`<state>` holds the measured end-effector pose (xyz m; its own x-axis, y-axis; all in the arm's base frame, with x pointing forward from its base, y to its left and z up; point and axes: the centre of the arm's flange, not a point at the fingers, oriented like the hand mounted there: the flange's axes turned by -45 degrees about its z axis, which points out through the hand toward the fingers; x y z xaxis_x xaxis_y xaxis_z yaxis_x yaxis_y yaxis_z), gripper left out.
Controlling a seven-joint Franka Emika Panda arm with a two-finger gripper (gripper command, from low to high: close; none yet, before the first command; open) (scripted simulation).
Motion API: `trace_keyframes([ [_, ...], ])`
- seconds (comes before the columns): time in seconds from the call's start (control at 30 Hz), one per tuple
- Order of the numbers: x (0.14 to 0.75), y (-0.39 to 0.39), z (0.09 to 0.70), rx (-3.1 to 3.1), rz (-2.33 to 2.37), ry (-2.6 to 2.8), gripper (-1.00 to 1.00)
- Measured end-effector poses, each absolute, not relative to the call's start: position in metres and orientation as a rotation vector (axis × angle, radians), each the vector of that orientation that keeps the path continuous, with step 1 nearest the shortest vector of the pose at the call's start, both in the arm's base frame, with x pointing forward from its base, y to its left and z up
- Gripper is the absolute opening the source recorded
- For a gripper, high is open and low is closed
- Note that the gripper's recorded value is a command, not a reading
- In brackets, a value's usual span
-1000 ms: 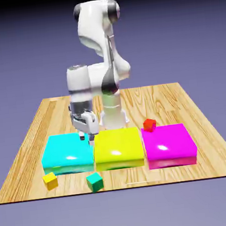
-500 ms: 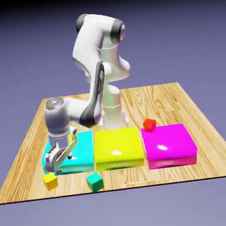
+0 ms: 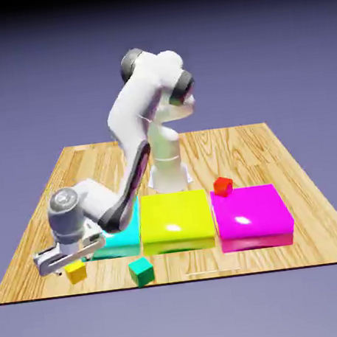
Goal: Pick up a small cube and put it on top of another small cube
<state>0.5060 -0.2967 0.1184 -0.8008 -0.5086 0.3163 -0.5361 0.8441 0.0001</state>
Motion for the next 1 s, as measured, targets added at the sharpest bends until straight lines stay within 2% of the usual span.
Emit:
trace_keyframes([
  [0.03,0.506,-0.297,0.118,0.79,0.129,-2.717,-1.0],
  [0.17,0.533,-0.276,0.191,0.82,0.116,-2.722,-1.0],
  [0.33,0.551,-0.141,0.188,1.256,-0.028,-2.606,-1.0],
  [0.5,0.54,-0.002,0.203,1.71,-0.114,-2.39,-1.0],
  [0.7,0.48,0.136,0.231,2.205,-0.108,-2.02,-1.0],
  [0.87,0.396,0.218,0.248,2.561,-0.007,-1.621,-1.0],
  [1.0,0.325,0.254,0.258,2.779,0.113,-1.275,-1.0],
])
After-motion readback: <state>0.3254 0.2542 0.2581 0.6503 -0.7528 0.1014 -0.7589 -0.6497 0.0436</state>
